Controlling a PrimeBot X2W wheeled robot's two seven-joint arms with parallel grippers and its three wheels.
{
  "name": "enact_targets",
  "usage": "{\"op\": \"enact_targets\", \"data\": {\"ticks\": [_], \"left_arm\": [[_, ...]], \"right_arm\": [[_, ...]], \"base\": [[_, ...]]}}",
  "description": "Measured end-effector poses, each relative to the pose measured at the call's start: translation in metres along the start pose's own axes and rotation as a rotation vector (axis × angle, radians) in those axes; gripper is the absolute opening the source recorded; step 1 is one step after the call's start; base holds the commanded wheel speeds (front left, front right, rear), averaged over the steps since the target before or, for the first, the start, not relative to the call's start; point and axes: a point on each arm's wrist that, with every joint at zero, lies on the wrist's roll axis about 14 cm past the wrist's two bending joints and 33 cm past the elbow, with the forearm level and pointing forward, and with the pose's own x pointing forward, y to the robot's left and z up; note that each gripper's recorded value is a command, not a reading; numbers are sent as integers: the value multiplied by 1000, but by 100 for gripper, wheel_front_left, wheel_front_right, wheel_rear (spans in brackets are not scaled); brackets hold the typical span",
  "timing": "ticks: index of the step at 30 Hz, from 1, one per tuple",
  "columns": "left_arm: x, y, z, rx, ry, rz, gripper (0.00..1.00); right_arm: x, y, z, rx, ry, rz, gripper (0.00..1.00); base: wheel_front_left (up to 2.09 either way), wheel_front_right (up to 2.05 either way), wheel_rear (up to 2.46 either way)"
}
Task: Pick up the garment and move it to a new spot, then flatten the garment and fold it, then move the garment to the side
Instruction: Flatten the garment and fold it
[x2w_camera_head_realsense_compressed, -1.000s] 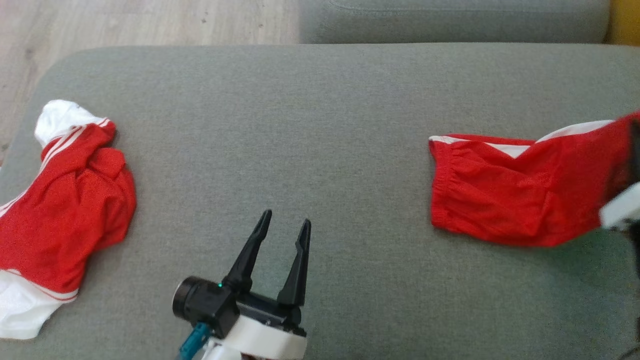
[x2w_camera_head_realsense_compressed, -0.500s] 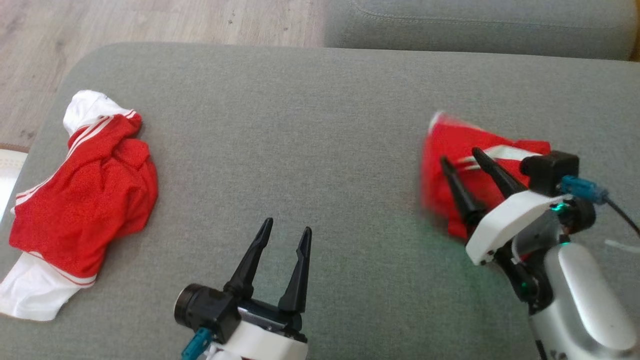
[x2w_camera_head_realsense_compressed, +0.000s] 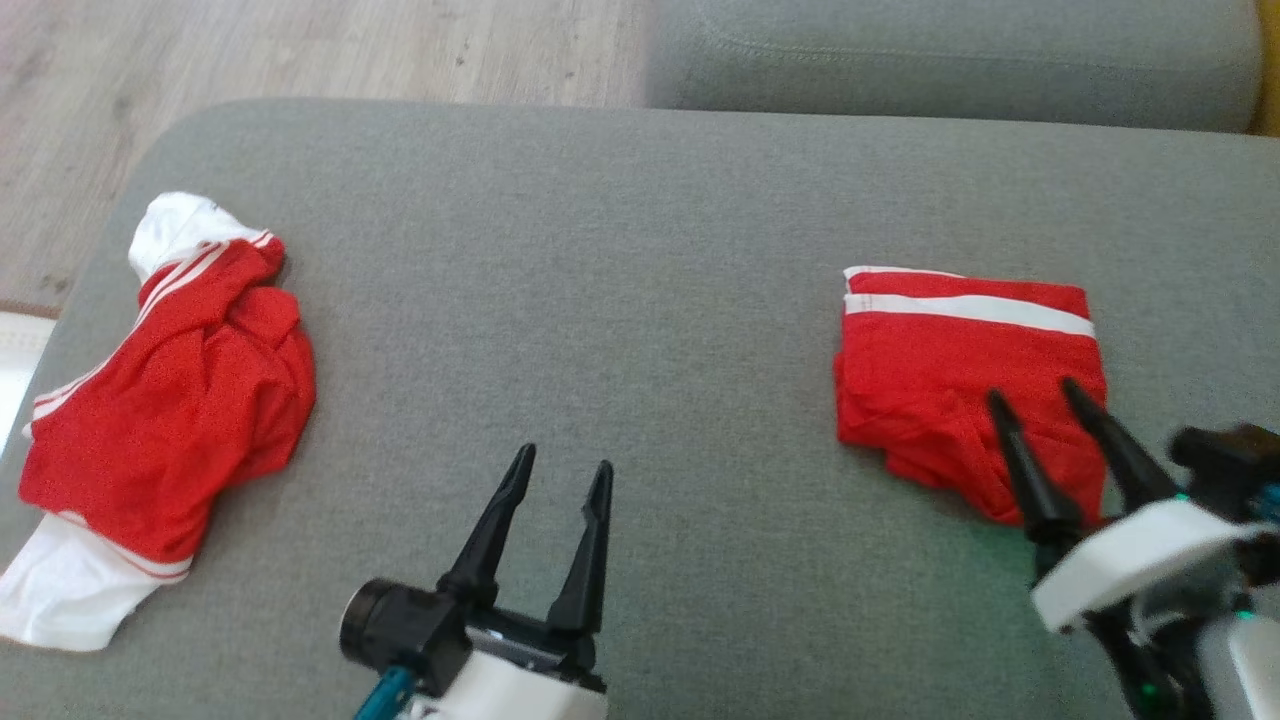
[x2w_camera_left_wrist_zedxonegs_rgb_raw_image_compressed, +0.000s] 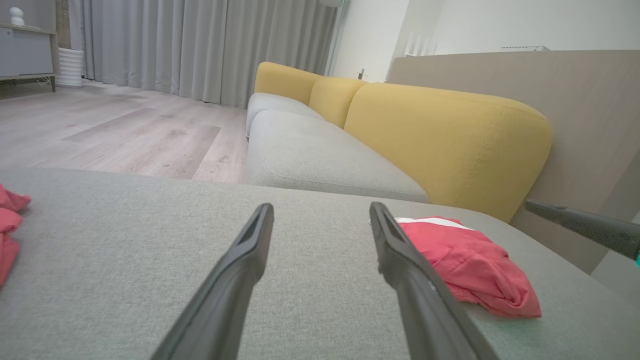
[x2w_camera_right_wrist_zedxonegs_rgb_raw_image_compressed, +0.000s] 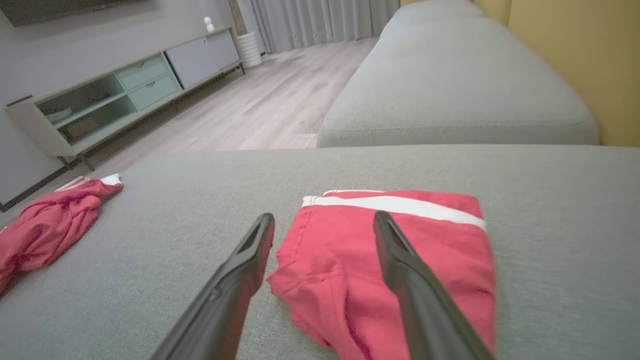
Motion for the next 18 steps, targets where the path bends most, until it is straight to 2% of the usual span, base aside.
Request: {"op": "enact_targets", "data": {"ticks": [6,11,14,18], "left_arm": [[-15,12,0,-5,-4,73,100],[-34,29,4,6,-20,171,100],[-46,35,4,11,-25,214,100],[-55,33,4,12,-29,218,100]], "right_arm": [[-34,-38,29,-1,-185,-142,100],[-60,-43,56,-80,-375,-182,100],[-77,-47,34,-120,-351,-207,100],[-92,-52,6,-108,-306,-246,100]], "base": [[0,0,0],[0,0,0],[0,0,0],[0,0,0]]}}
